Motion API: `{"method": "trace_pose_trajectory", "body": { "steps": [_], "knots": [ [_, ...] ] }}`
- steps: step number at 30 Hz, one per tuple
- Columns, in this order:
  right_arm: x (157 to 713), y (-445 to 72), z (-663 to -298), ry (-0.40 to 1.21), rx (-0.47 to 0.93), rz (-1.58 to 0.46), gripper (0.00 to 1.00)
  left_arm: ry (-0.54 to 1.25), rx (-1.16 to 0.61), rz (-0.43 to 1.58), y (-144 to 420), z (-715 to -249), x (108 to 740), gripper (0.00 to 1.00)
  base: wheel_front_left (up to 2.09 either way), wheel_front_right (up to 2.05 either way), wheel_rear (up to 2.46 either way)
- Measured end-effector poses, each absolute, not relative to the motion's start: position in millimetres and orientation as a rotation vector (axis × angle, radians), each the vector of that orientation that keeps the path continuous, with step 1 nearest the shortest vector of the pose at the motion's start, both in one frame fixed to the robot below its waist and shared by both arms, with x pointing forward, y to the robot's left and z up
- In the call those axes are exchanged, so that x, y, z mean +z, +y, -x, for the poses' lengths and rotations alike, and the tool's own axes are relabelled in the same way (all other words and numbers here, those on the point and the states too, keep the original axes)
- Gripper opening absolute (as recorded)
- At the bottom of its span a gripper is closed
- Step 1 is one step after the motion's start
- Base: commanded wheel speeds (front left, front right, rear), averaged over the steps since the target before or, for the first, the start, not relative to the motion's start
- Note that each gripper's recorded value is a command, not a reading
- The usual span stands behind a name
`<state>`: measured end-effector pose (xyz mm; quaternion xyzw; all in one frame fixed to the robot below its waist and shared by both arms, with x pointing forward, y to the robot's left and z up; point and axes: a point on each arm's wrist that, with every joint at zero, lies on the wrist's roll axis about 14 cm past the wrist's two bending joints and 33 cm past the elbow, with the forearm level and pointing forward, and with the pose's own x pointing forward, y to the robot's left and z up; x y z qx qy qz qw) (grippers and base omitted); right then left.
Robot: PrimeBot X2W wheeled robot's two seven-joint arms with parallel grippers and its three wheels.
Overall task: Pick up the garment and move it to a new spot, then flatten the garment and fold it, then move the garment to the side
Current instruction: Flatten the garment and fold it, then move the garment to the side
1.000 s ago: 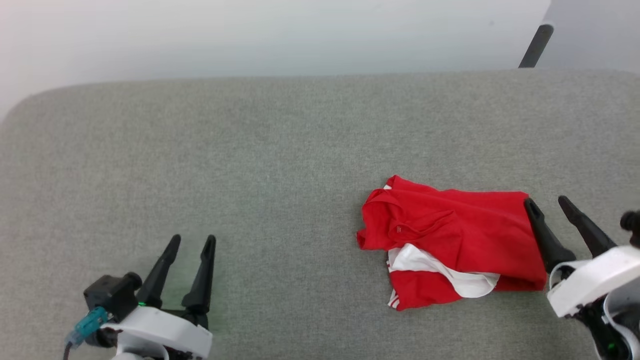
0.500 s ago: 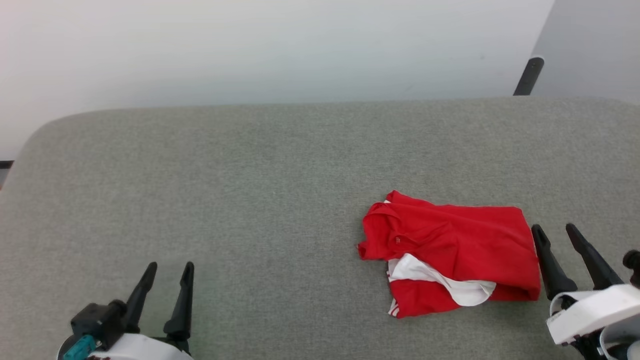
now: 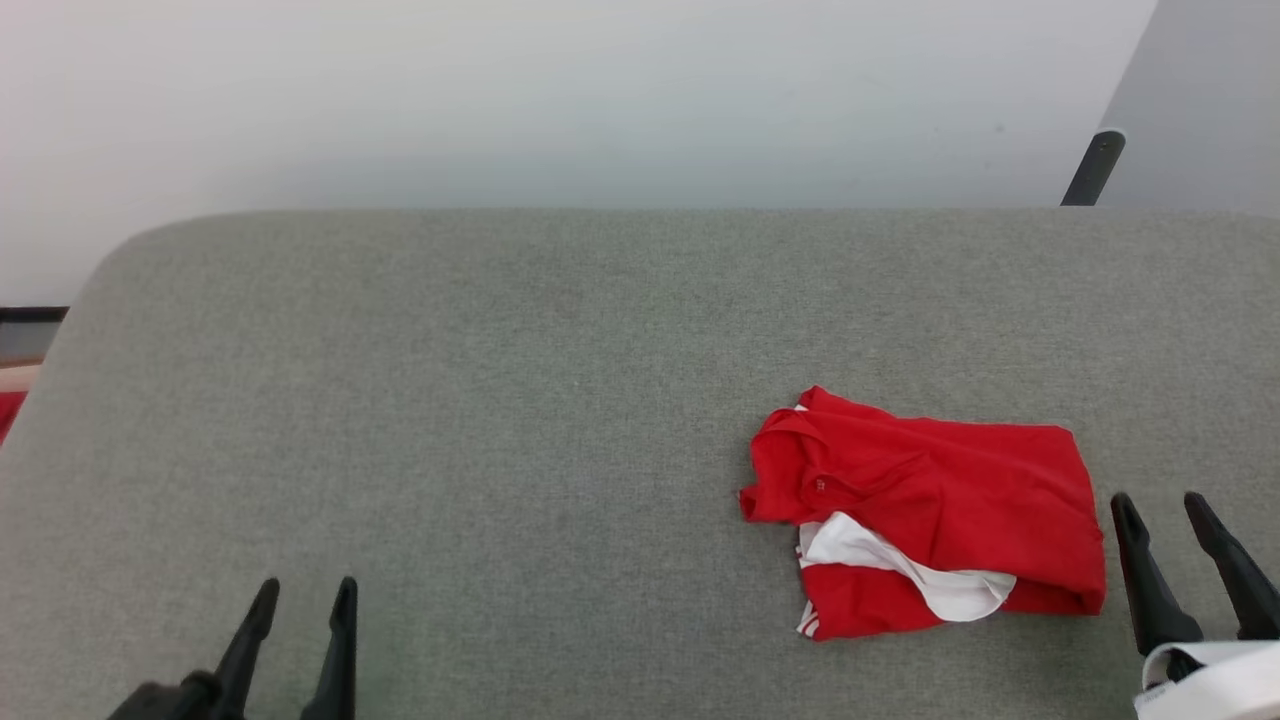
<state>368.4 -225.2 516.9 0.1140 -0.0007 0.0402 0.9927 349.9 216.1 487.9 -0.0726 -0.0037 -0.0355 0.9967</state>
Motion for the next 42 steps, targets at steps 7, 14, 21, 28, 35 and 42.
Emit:
{"method": "trace_pose_trajectory", "body": {
  "steps": [7,14,21,28,35,42],
  "knots": [
    [515,-224,-363,0.005,0.066,-0.224,1.0,-0.004,-0.049,0.146,220,-343,487,1.0,0.0,0.0,0.0],
    [512,-220,-363,0.019,0.066,-0.231,1.0,-0.006,-0.058,0.143,218,-348,487,1.0,0.0,0.0,0.0],
    [513,-219,-363,0.021,0.065,-0.234,1.0,-0.01,-0.062,0.147,215,-348,488,1.0,0.0,0.0,0.0],
    [511,-217,-363,0.033,0.07,-0.236,1.0,-0.012,-0.063,0.15,214,-347,488,1.0,0.0,0.0,0.0],
    [517,-225,-384,0.123,0.087,-0.182,1.0,-0.017,-0.076,0.16,208,-352,490,1.0,0.0,0.0,0.0],
    [501,-239,-411,0.429,0.074,-0.102,1.0,-0.018,-0.11,0.168,198,-369,490,1.0,0.0,0.0,0.0]
  ]
}}
